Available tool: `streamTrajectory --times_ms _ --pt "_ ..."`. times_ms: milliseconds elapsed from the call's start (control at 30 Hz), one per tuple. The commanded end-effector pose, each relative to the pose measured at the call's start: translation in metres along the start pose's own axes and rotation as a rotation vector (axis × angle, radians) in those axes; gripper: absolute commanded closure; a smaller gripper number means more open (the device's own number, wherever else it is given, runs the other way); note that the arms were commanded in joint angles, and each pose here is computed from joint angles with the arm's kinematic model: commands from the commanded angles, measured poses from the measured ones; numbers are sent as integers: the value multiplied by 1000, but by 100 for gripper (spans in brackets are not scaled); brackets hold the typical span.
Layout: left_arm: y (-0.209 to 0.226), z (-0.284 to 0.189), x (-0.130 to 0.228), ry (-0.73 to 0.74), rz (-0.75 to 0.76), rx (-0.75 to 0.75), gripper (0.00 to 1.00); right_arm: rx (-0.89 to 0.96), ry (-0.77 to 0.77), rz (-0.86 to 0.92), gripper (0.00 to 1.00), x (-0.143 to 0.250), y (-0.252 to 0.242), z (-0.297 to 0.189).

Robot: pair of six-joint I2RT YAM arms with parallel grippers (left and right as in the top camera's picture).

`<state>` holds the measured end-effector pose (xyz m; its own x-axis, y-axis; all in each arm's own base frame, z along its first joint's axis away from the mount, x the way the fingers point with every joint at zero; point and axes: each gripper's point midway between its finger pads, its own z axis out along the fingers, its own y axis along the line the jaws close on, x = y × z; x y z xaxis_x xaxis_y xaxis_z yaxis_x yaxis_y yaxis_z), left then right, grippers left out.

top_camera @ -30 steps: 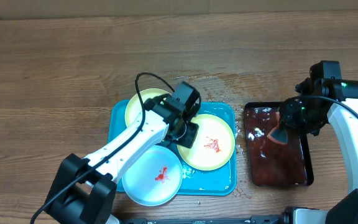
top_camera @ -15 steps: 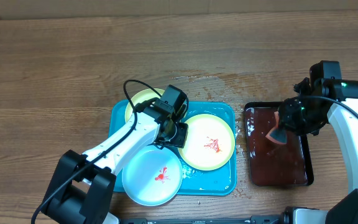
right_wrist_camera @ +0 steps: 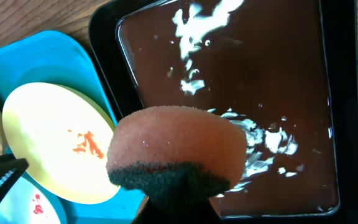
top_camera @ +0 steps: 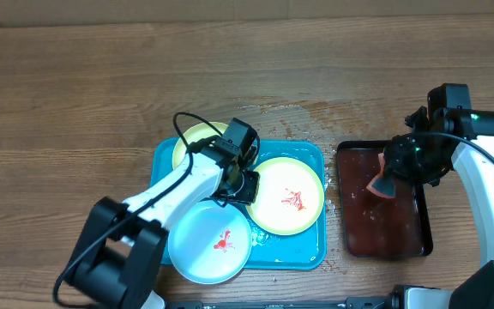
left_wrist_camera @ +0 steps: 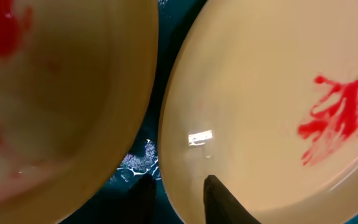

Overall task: Clean dirty plates on tray and stack at the side
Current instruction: 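Lift the sponge and move it over the right yellow plate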

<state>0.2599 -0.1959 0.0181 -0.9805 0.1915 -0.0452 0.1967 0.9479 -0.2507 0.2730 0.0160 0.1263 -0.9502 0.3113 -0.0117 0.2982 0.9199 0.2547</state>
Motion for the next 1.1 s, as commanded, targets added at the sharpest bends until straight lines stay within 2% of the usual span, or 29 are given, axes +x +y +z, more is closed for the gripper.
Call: streamTrajectory --times_ms 0,67,133,400,533,667,767,1067 --pt "0 15 6 51 -22 25 74 -14 -25 -19 96 -3 5 -6" --pt "0 20 6 59 -24 31 78 -14 -25 -19 96 -3 5 -6" --pt "-1 24 5 60 -26 37 96 -14 -25 -19 96 -3 5 -6" --pt "-3 24 -1 40 -34 46 96 -22 -28 -32 96 -3 6 -6" --pt "-4 24 -3 31 -39 49 96 -156 -32 -153 96 -4 30 -8" --pt "-5 24 -7 15 -49 55 96 -374 -51 -318 96 -1 66 -18" --pt "-6 24 -8 12 -59 56 96 -502 -39 -382 96 8 86 -24" --pt "-6 24 -8 14 -86 56 96 -511 132 -416 96 60 112 21"
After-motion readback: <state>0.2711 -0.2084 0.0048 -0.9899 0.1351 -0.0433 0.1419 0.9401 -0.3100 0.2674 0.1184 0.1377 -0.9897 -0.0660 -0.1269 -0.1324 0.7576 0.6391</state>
